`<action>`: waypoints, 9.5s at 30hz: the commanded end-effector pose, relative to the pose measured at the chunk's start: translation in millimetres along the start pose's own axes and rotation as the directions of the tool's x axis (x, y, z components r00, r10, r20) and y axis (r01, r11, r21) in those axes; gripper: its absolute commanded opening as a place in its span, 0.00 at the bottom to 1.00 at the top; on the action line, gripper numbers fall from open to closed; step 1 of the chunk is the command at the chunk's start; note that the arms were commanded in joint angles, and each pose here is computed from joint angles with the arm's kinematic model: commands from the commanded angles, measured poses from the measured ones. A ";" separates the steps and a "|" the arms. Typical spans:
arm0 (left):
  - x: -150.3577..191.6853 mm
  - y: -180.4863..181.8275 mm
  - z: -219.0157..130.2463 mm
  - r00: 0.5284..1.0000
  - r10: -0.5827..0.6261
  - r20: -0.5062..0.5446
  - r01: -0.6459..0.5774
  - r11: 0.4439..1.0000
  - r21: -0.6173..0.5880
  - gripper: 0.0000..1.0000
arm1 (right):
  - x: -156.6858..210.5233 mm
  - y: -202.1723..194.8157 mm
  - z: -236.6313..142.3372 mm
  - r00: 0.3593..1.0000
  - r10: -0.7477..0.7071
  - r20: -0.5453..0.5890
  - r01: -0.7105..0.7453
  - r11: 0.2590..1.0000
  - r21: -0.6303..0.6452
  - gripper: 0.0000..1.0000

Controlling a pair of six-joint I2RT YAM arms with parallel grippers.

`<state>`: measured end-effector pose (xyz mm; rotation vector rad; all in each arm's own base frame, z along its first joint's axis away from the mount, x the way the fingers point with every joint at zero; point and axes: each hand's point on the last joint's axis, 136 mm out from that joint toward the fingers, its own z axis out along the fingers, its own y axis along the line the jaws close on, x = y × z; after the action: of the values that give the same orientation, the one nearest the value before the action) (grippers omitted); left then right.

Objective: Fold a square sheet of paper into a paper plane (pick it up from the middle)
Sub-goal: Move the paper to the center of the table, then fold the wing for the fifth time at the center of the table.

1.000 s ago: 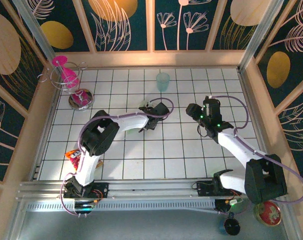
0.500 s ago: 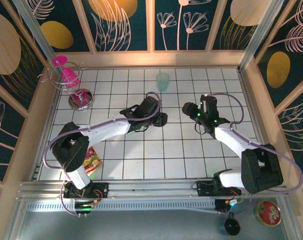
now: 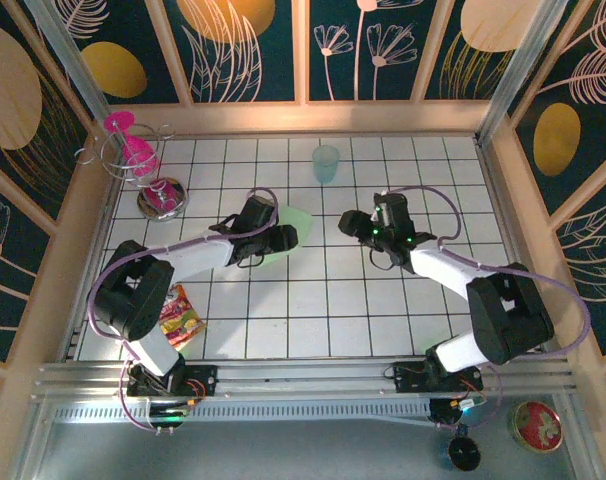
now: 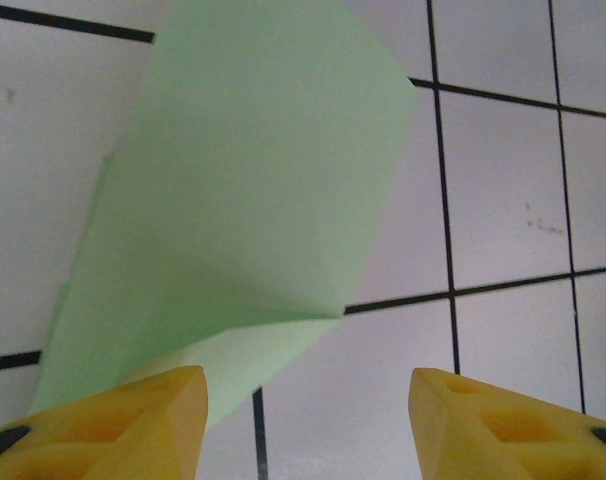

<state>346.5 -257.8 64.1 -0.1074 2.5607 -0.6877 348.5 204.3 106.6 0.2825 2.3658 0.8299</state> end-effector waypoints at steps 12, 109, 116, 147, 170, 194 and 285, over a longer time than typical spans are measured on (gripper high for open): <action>-8.3 24.8 33.5 0.996 -0.072 0.051 0.075 0.996 -0.048 0.53 | 15.5 32.9 31.3 0.998 0.034 -0.053 -0.037 0.998 -0.060 0.65; 50.8 13.3 17.2 0.929 -0.324 -0.180 0.354 0.919 0.175 0.33 | 100.2 46.3 72.8 0.906 0.251 -0.340 -0.302 0.948 -0.105 0.26; 47.3 9.2 14.8 0.937 -0.303 -0.174 0.334 0.924 0.189 0.33 | 91.3 42.4 77.4 0.912 0.253 -0.323 -0.299 0.949 -0.101 0.19; 24.6 -45.4 1.3 0.889 0.422 0.178 -0.440 0.894 0.079 0.52 | 50.9 40.2 37.6 0.880 0.415 -0.233 -0.443 0.892 -0.086 0.00; 39.7 -45.3 31.2 0.782 0.594 0.187 -0.600 0.800 -0.031 0.37 | 69.5 32.2 45.3 0.845 0.443 -0.299 -0.479 0.876 -0.056 0.00; 44.0 -49.0 22.7 0.775 0.594 0.215 -0.609 0.793 0.006 0.33 | 66.6 18.1 45.7 0.840 0.460 -0.288 -0.483 0.875 -0.012 0.00; 61.5 -52.9 22.7 0.656 0.725 0.209 -0.742 0.671 -0.001 0.16 | 34.1 14.8 8.9 0.927 0.339 -0.160 -0.348 0.937 -0.035 0.62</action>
<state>303.0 -322.3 49.1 0.7954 2.0982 -0.4164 325.1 232.3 94.2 0.6944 2.4454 1.1683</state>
